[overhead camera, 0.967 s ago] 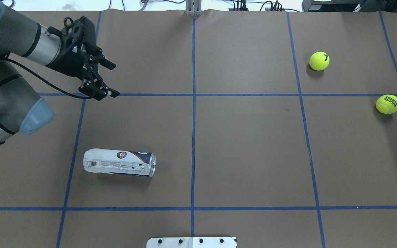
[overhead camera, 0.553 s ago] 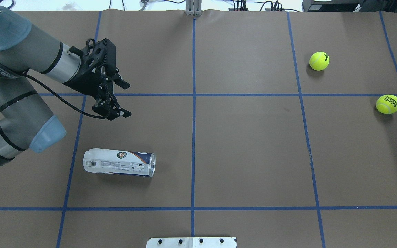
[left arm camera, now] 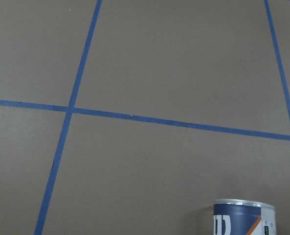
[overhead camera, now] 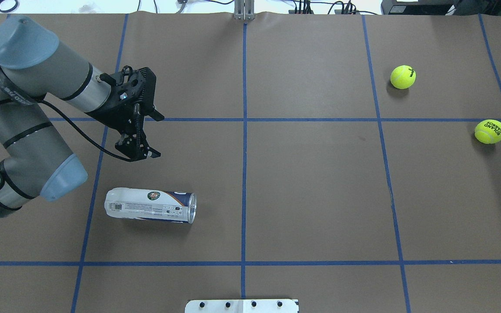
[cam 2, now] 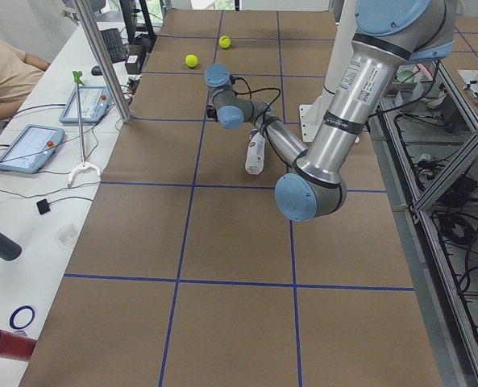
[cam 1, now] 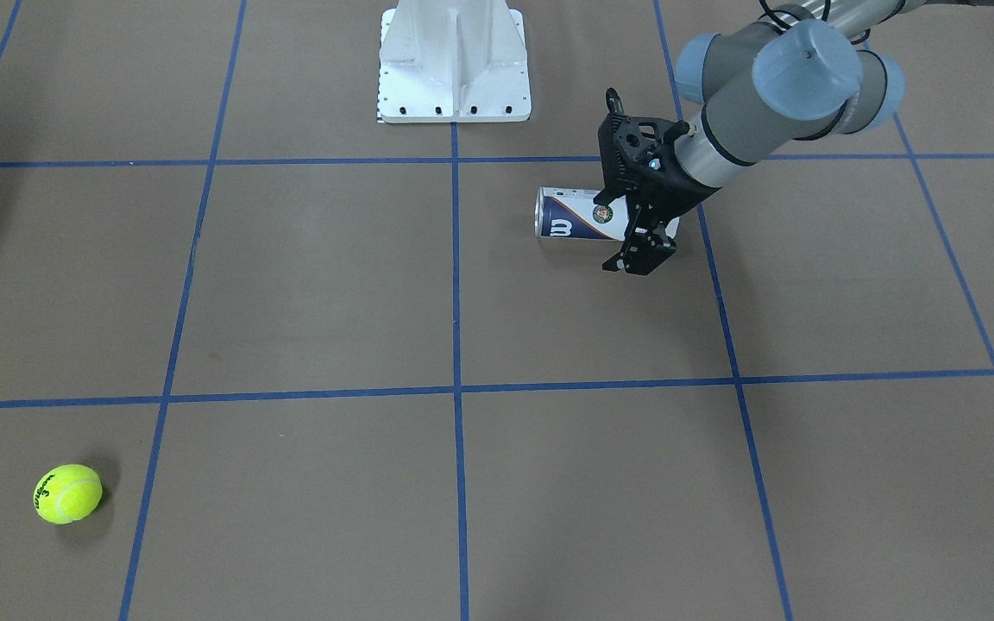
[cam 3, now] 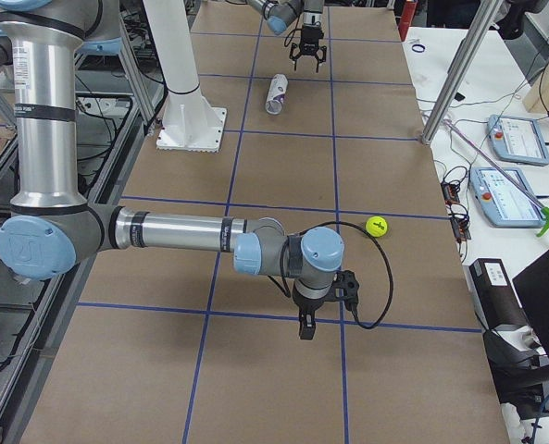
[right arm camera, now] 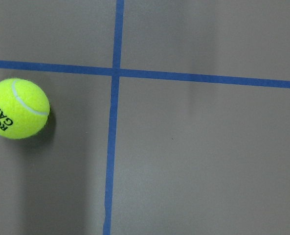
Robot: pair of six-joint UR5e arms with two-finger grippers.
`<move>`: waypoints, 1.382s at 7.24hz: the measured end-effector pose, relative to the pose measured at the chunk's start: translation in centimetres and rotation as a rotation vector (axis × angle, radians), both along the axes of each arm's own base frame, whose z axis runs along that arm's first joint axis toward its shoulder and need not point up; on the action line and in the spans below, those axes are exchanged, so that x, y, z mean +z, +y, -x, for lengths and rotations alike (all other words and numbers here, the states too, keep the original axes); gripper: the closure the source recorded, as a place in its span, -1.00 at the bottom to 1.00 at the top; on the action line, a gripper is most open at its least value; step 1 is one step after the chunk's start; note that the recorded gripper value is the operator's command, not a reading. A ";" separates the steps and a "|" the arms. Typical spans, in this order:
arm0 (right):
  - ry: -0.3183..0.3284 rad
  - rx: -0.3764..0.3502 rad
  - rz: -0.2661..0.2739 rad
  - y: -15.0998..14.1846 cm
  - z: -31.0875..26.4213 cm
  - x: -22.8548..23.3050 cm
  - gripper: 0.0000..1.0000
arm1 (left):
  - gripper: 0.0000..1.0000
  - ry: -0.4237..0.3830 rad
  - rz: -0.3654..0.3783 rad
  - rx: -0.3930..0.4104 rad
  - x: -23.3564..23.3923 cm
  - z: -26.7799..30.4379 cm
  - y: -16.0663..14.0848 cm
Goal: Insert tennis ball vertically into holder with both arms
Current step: 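Lower the left gripper and grasp the can near its open end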
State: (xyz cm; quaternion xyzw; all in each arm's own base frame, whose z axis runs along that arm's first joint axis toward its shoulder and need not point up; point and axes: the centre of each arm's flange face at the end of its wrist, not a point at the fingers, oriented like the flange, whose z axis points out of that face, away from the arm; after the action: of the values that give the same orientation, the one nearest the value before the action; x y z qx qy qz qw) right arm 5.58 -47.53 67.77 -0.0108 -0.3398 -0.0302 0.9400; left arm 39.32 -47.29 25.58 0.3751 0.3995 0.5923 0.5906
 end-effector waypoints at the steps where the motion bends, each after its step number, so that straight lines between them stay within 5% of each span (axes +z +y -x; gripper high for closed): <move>1: 0.000 0.000 0.001 0.0 0.0 0.0 -1.00 | -0.98 -0.057 -0.014 -0.003 -0.6 -1.5 1.9; 5: 0.000 0.000 0.004 0.0 0.0 0.2 -1.00 | -0.97 -0.260 -0.089 -0.022 -2.5 -6.2 9.9; 10: -0.007 0.000 0.004 0.0 0.1 0.1 -1.00 | -0.95 -0.315 -0.099 -0.014 -1.3 -9.9 11.4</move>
State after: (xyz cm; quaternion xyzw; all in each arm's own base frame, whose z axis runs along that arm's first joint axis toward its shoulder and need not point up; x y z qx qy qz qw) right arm 5.52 -47.48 67.91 -0.0128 -0.3433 -0.0294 0.9387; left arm 49.20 -35.86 24.28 0.3093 0.2696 0.6585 0.6309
